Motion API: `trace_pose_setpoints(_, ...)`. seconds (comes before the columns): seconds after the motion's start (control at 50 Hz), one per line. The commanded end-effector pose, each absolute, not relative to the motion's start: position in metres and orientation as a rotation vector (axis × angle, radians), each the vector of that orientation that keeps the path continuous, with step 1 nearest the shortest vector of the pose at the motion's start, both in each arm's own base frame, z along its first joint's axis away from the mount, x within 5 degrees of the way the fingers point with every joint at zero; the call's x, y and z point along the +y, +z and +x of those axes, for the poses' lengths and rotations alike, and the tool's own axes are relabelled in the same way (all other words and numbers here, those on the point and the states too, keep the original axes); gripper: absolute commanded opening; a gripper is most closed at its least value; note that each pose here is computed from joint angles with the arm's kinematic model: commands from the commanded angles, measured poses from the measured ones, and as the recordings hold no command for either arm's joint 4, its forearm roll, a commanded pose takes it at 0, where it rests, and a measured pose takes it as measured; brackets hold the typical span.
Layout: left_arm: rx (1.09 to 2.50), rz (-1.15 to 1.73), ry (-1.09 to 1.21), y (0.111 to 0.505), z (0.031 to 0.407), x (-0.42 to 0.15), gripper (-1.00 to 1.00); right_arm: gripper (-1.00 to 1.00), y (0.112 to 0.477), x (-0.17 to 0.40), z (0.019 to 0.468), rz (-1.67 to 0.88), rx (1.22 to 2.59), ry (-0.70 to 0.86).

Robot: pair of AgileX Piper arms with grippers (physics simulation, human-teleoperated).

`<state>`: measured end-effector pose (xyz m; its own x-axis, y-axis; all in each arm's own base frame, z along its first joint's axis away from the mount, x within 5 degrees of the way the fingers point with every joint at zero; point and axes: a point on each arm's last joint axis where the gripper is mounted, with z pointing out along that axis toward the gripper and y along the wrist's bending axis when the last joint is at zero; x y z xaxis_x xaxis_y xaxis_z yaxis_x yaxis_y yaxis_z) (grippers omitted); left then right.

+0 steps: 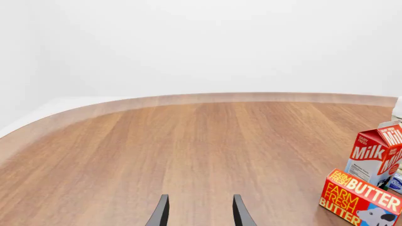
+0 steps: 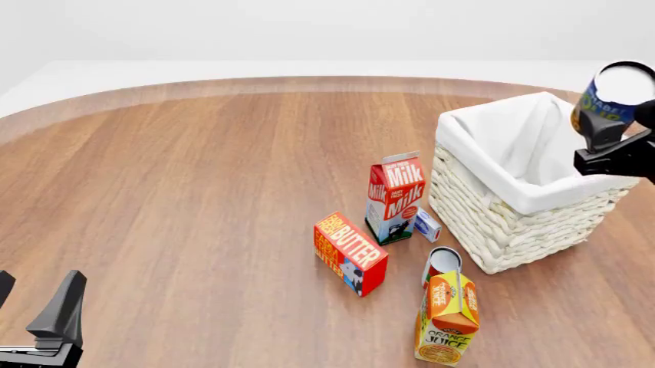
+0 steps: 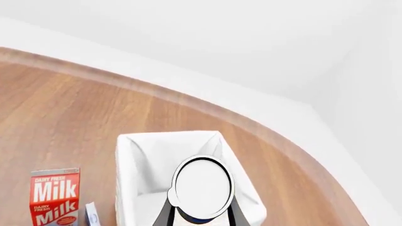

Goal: Pick up the alphabet soup, and put it in the basket.

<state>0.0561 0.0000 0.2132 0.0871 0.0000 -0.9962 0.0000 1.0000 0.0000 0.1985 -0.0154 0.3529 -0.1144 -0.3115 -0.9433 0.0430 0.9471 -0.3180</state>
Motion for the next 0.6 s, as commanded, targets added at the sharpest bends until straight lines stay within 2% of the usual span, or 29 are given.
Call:
trace_pose_setpoints(0.02, 1.484, 0.0, 0.0, 0.213, 0.056, 0.0, 1.0, -1.0, 0.364, -0.015, 0.208, -0.186, 1.661, -0.281)
trace_pose_setpoints(0.6, 1.484, 0.0, 0.0, 0.213, 0.056, 0.0, 1.0, -1.0, 0.366, -0.019, 0.232, -0.15, 1.725, -0.245)
